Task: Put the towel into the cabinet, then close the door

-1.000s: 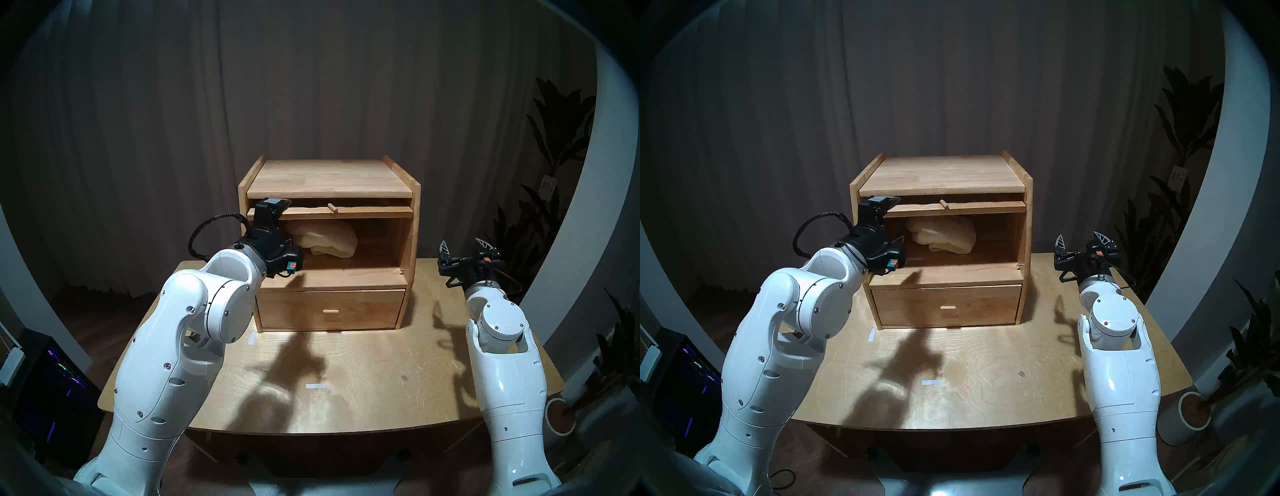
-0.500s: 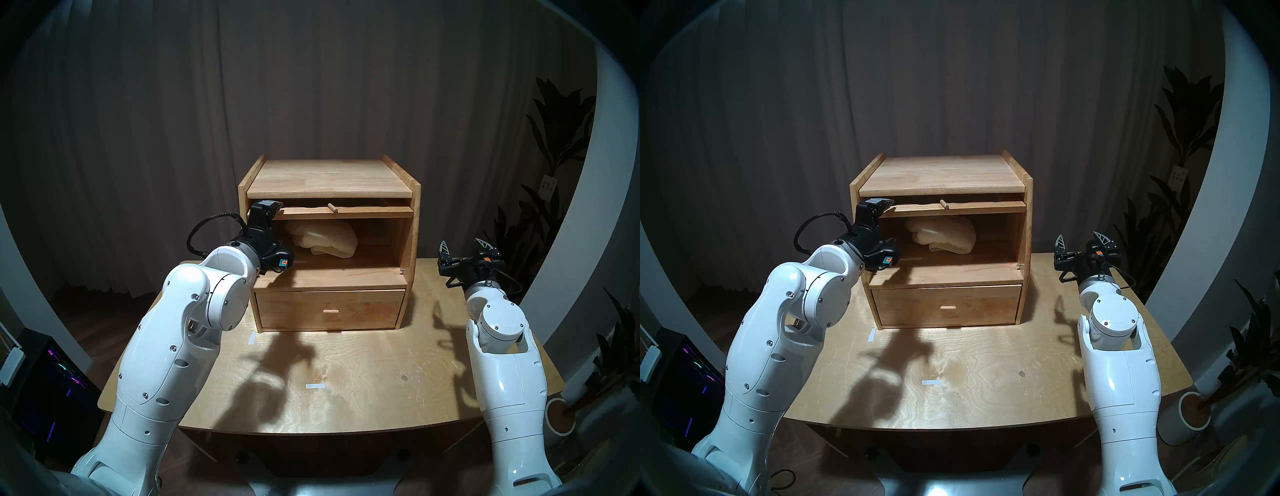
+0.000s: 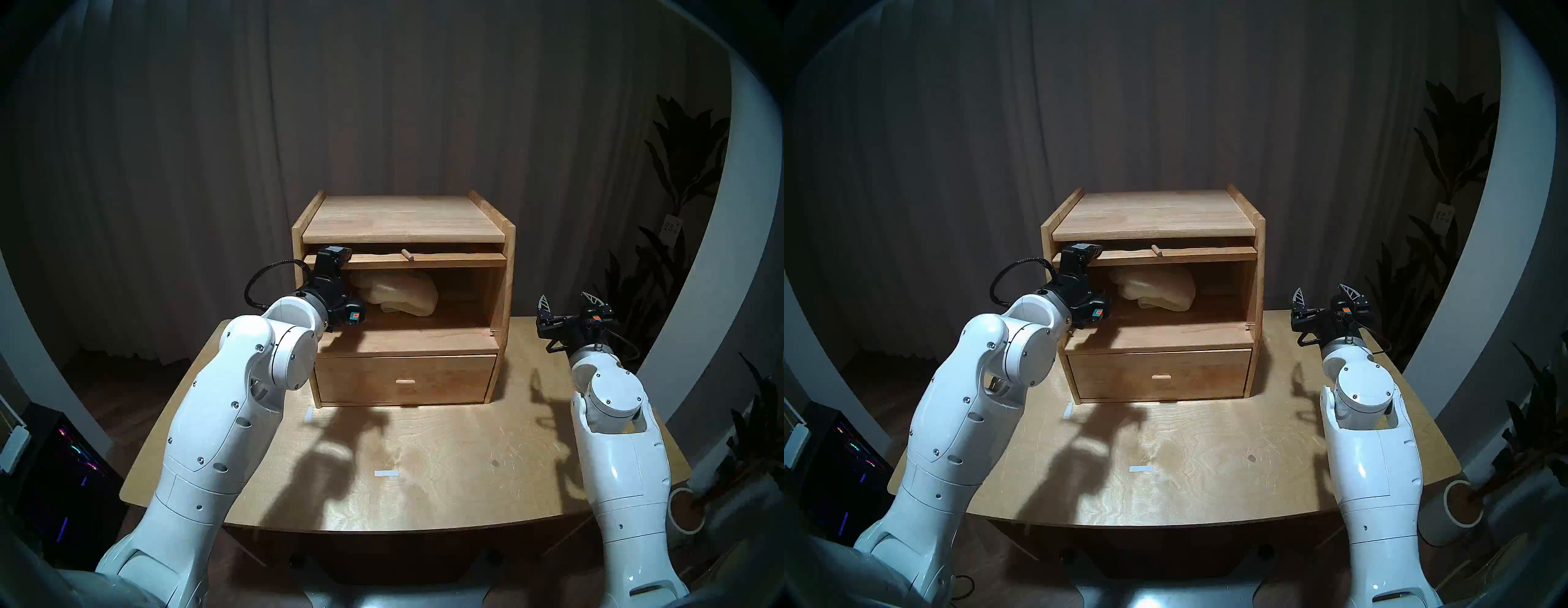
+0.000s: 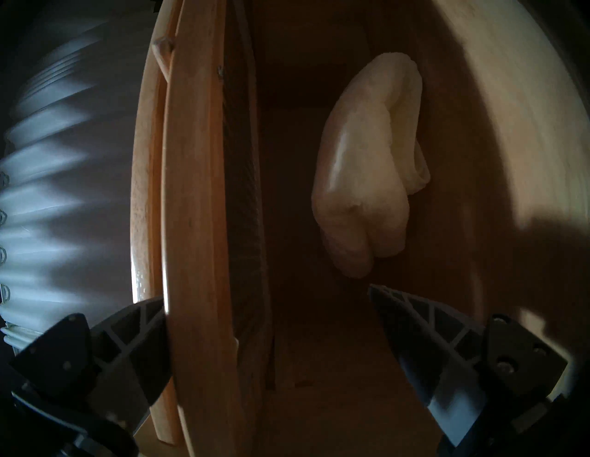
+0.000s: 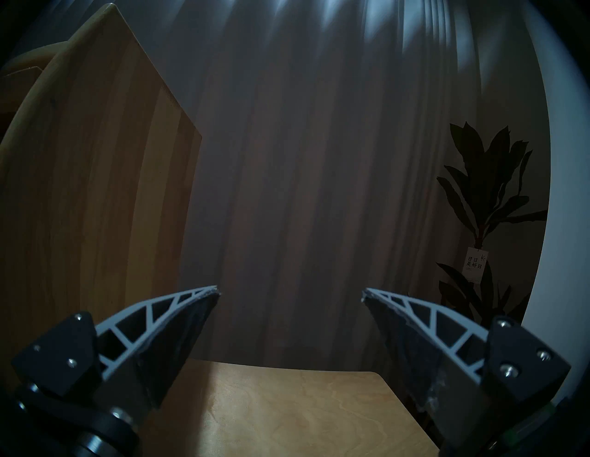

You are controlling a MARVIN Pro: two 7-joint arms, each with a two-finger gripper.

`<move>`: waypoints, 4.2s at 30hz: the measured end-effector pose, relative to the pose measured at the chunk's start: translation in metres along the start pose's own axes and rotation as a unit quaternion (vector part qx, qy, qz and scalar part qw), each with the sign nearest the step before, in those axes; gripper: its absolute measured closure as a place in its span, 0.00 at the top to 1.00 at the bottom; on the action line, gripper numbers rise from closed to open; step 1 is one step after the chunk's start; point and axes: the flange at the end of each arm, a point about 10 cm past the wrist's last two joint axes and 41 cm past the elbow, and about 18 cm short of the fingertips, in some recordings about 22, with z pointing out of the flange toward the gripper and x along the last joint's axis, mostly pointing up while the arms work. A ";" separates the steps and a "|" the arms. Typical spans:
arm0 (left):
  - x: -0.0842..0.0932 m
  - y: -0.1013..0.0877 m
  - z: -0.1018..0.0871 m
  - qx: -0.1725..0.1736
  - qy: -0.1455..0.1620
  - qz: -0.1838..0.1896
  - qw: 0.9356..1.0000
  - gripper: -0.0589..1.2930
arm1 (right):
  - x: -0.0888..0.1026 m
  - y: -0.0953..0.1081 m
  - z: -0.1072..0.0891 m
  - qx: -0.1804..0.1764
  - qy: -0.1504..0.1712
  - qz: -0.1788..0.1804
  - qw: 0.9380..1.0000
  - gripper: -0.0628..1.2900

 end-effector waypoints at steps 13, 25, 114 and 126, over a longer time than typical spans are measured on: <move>-0.013 -0.022 0.021 0.031 -0.012 -0.014 0.999 0.52 | 0.000 0.000 0.000 0.000 0.000 0.000 1.000 0.95; -0.014 -0.022 0.012 0.032 -0.001 -0.025 0.999 0.24 | 0.000 0.000 0.000 0.000 0.000 0.000 1.000 0.95; 0.032 -0.008 -0.134 0.058 0.058 -0.085 0.993 0.22 | -0.002 -0.001 0.001 -0.001 -0.002 0.000 1.000 0.95; 0.042 0.013 -0.145 0.028 0.072 -0.136 0.988 0.16 | -0.003 -0.001 0.002 -0.001 -0.003 0.000 1.000 0.95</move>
